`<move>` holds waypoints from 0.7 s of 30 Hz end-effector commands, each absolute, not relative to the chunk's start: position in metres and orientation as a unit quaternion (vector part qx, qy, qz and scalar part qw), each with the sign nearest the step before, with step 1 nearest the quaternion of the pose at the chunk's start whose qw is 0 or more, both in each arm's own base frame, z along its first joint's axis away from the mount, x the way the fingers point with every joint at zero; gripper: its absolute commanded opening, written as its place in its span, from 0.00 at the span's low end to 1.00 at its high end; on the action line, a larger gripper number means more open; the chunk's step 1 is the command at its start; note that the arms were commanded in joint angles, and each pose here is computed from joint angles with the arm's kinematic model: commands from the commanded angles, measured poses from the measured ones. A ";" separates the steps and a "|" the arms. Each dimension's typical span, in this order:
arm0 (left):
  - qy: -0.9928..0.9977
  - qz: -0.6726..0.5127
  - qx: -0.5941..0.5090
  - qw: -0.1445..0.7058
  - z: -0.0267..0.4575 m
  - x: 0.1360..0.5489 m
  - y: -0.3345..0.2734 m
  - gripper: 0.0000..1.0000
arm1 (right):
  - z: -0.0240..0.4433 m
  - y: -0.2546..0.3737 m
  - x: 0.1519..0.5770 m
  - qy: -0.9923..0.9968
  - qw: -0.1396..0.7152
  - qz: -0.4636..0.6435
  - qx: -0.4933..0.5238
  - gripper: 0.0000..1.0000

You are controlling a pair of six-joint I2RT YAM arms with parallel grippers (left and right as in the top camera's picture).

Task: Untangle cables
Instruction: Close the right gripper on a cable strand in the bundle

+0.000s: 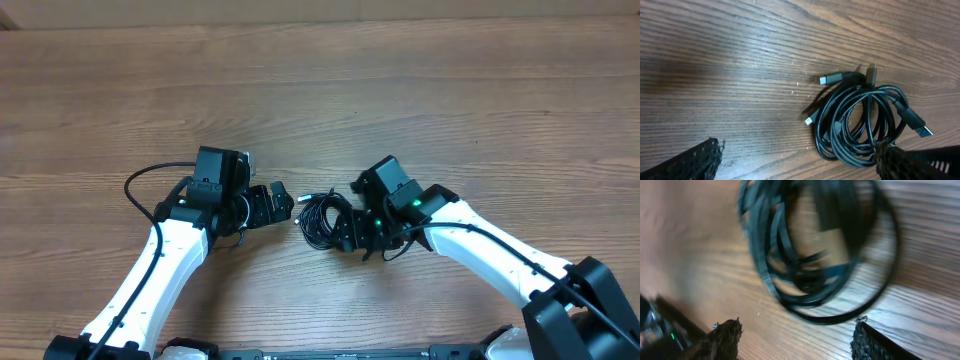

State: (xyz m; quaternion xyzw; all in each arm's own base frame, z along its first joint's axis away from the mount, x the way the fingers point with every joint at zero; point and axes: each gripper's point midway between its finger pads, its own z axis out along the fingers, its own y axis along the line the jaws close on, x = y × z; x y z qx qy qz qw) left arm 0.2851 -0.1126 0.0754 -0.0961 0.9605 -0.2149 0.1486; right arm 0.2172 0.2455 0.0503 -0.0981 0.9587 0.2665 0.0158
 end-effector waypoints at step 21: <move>0.959 -0.212 -0.103 0.159 0.080 0.293 -0.110 0.99 | 0.092 0.277 0.240 0.913 0.128 0.233 -0.311 0.86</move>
